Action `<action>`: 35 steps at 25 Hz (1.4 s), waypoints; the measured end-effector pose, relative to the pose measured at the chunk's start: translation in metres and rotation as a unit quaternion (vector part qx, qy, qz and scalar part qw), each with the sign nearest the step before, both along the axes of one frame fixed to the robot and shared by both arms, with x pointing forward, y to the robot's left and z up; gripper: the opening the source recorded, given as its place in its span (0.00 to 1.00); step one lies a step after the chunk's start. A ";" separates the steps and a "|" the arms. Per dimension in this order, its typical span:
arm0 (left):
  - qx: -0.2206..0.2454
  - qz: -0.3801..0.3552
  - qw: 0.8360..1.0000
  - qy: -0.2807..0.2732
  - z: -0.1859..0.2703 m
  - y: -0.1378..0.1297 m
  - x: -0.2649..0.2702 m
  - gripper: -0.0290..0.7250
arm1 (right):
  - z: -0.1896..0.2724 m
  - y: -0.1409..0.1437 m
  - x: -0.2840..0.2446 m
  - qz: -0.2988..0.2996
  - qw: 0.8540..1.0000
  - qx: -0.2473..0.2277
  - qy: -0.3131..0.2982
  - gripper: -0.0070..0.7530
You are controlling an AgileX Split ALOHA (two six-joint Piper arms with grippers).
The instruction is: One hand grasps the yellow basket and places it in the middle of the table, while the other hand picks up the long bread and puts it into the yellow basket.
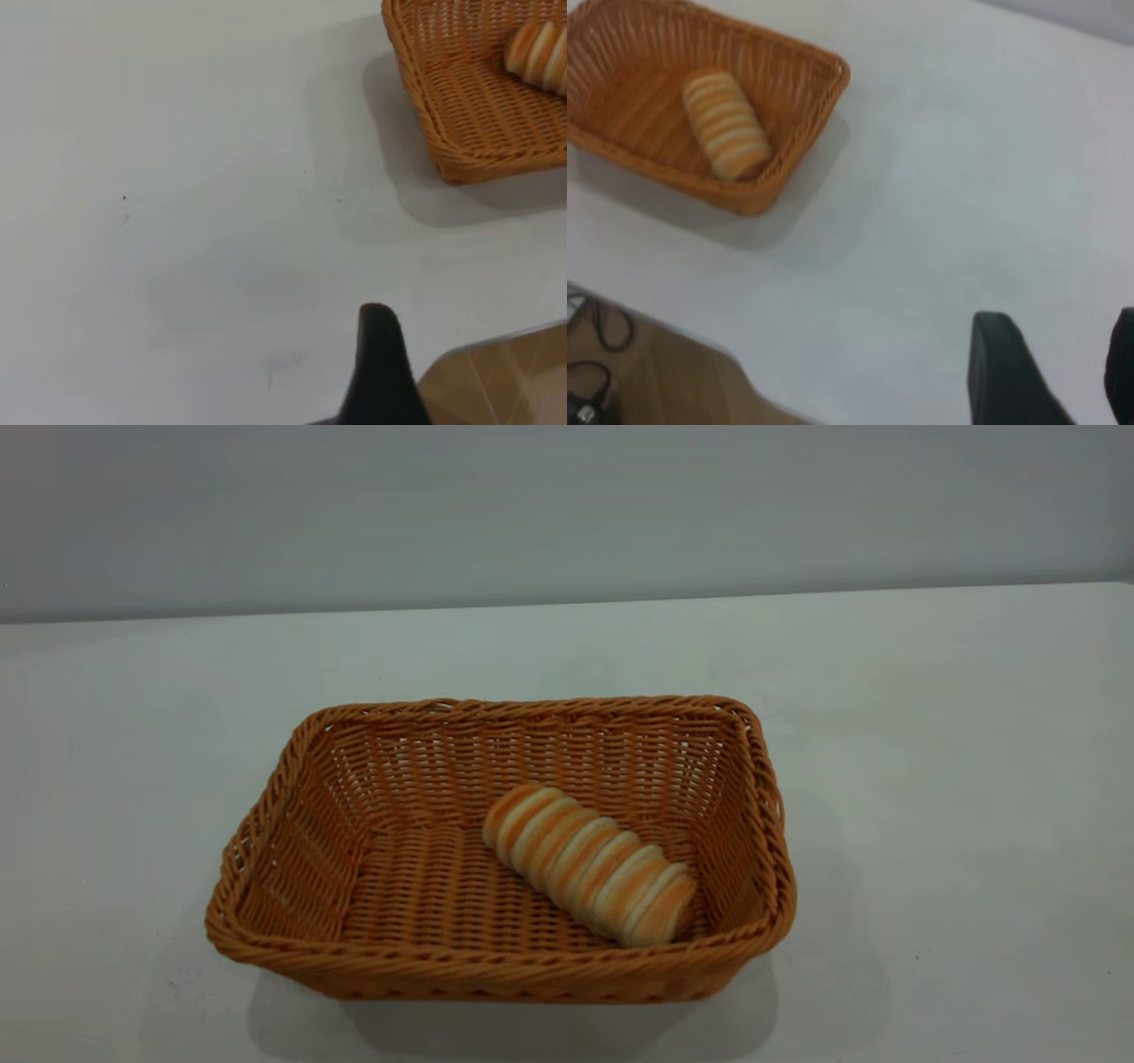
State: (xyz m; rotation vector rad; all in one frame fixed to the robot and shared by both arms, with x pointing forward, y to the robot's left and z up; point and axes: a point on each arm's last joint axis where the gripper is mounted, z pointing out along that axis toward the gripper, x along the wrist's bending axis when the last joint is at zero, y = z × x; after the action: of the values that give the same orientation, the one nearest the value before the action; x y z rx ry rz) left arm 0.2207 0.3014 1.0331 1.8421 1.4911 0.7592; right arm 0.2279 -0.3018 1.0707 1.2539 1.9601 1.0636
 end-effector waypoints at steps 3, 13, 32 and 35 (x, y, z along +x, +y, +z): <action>0.000 0.000 1.000 0.000 0.000 0.000 0.000 0.80 | -0.016 0.001 0.003 0.000 1.000 -0.007 0.017 0.43; -0.001 0.001 1.000 0.000 -0.001 0.000 0.000 0.80 | -0.032 0.002 0.007 -0.003 1.000 -0.013 0.024 0.43; -0.001 0.001 1.000 0.000 -0.001 0.000 0.000 0.80 | -0.032 0.002 0.008 -0.003 1.000 -0.012 0.024 0.43; -0.001 0.001 1.000 0.000 -0.001 0.000 0.000 0.80 | -0.032 0.002 0.008 -0.003 1.000 -0.012 0.024 0.43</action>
State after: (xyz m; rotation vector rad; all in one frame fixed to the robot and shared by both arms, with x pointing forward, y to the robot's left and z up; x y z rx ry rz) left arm 0.2211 0.3015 1.0326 1.8400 1.4944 0.7586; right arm 0.2355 -0.2997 1.0384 1.2828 1.9976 1.0116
